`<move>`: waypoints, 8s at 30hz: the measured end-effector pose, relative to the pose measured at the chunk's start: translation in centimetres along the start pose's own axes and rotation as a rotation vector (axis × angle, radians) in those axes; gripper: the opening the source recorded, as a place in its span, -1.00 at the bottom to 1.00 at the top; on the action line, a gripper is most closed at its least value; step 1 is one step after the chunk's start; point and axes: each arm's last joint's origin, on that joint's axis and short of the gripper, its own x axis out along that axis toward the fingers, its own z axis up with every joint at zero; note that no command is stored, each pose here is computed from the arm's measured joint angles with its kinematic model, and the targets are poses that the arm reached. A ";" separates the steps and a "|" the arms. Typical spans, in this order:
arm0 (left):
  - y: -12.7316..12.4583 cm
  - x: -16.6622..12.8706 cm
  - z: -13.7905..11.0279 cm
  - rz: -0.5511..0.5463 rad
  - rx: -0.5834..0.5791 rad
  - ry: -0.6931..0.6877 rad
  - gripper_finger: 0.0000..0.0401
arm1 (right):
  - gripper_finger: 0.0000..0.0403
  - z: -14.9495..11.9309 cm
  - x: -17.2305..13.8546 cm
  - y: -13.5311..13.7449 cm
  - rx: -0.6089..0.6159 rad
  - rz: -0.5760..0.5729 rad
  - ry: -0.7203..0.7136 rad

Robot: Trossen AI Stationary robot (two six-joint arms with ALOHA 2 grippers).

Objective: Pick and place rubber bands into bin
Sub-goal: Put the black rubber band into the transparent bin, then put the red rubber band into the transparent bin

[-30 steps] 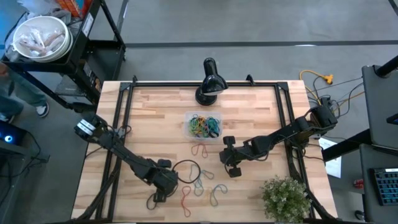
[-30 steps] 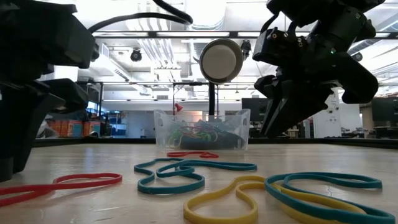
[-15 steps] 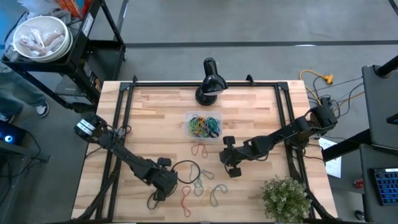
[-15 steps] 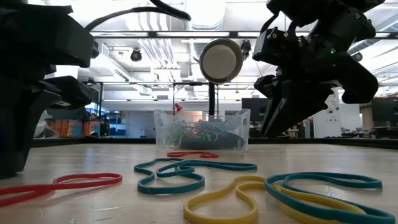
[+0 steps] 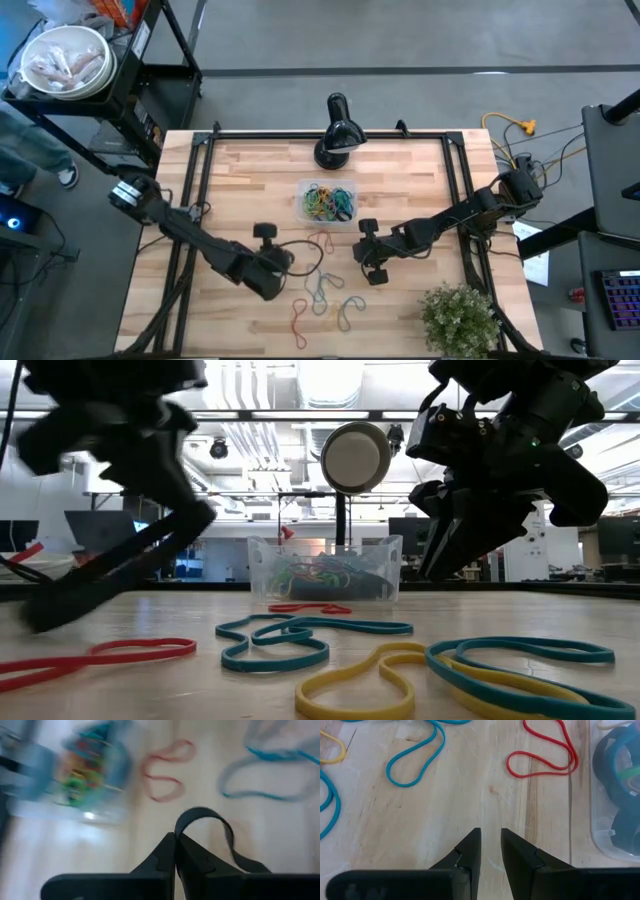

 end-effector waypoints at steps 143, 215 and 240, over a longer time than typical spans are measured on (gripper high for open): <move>6.5 -6.1 -5.4 0.113 -0.123 -0.514 -0.32 | -0.66 9.1 8.2 -0.4 0.078 -0.144 0.274; 6.3 -6.1 -5.3 0.112 -0.117 -0.513 -0.32 | -0.96 13.0 -7.1 -2.4 -0.134 -0.602 0.111; 6.3 -6.1 -5.3 0.112 -0.116 -0.512 -0.32 | -0.96 10.5 -4.4 -8.1 0.001 -0.457 0.260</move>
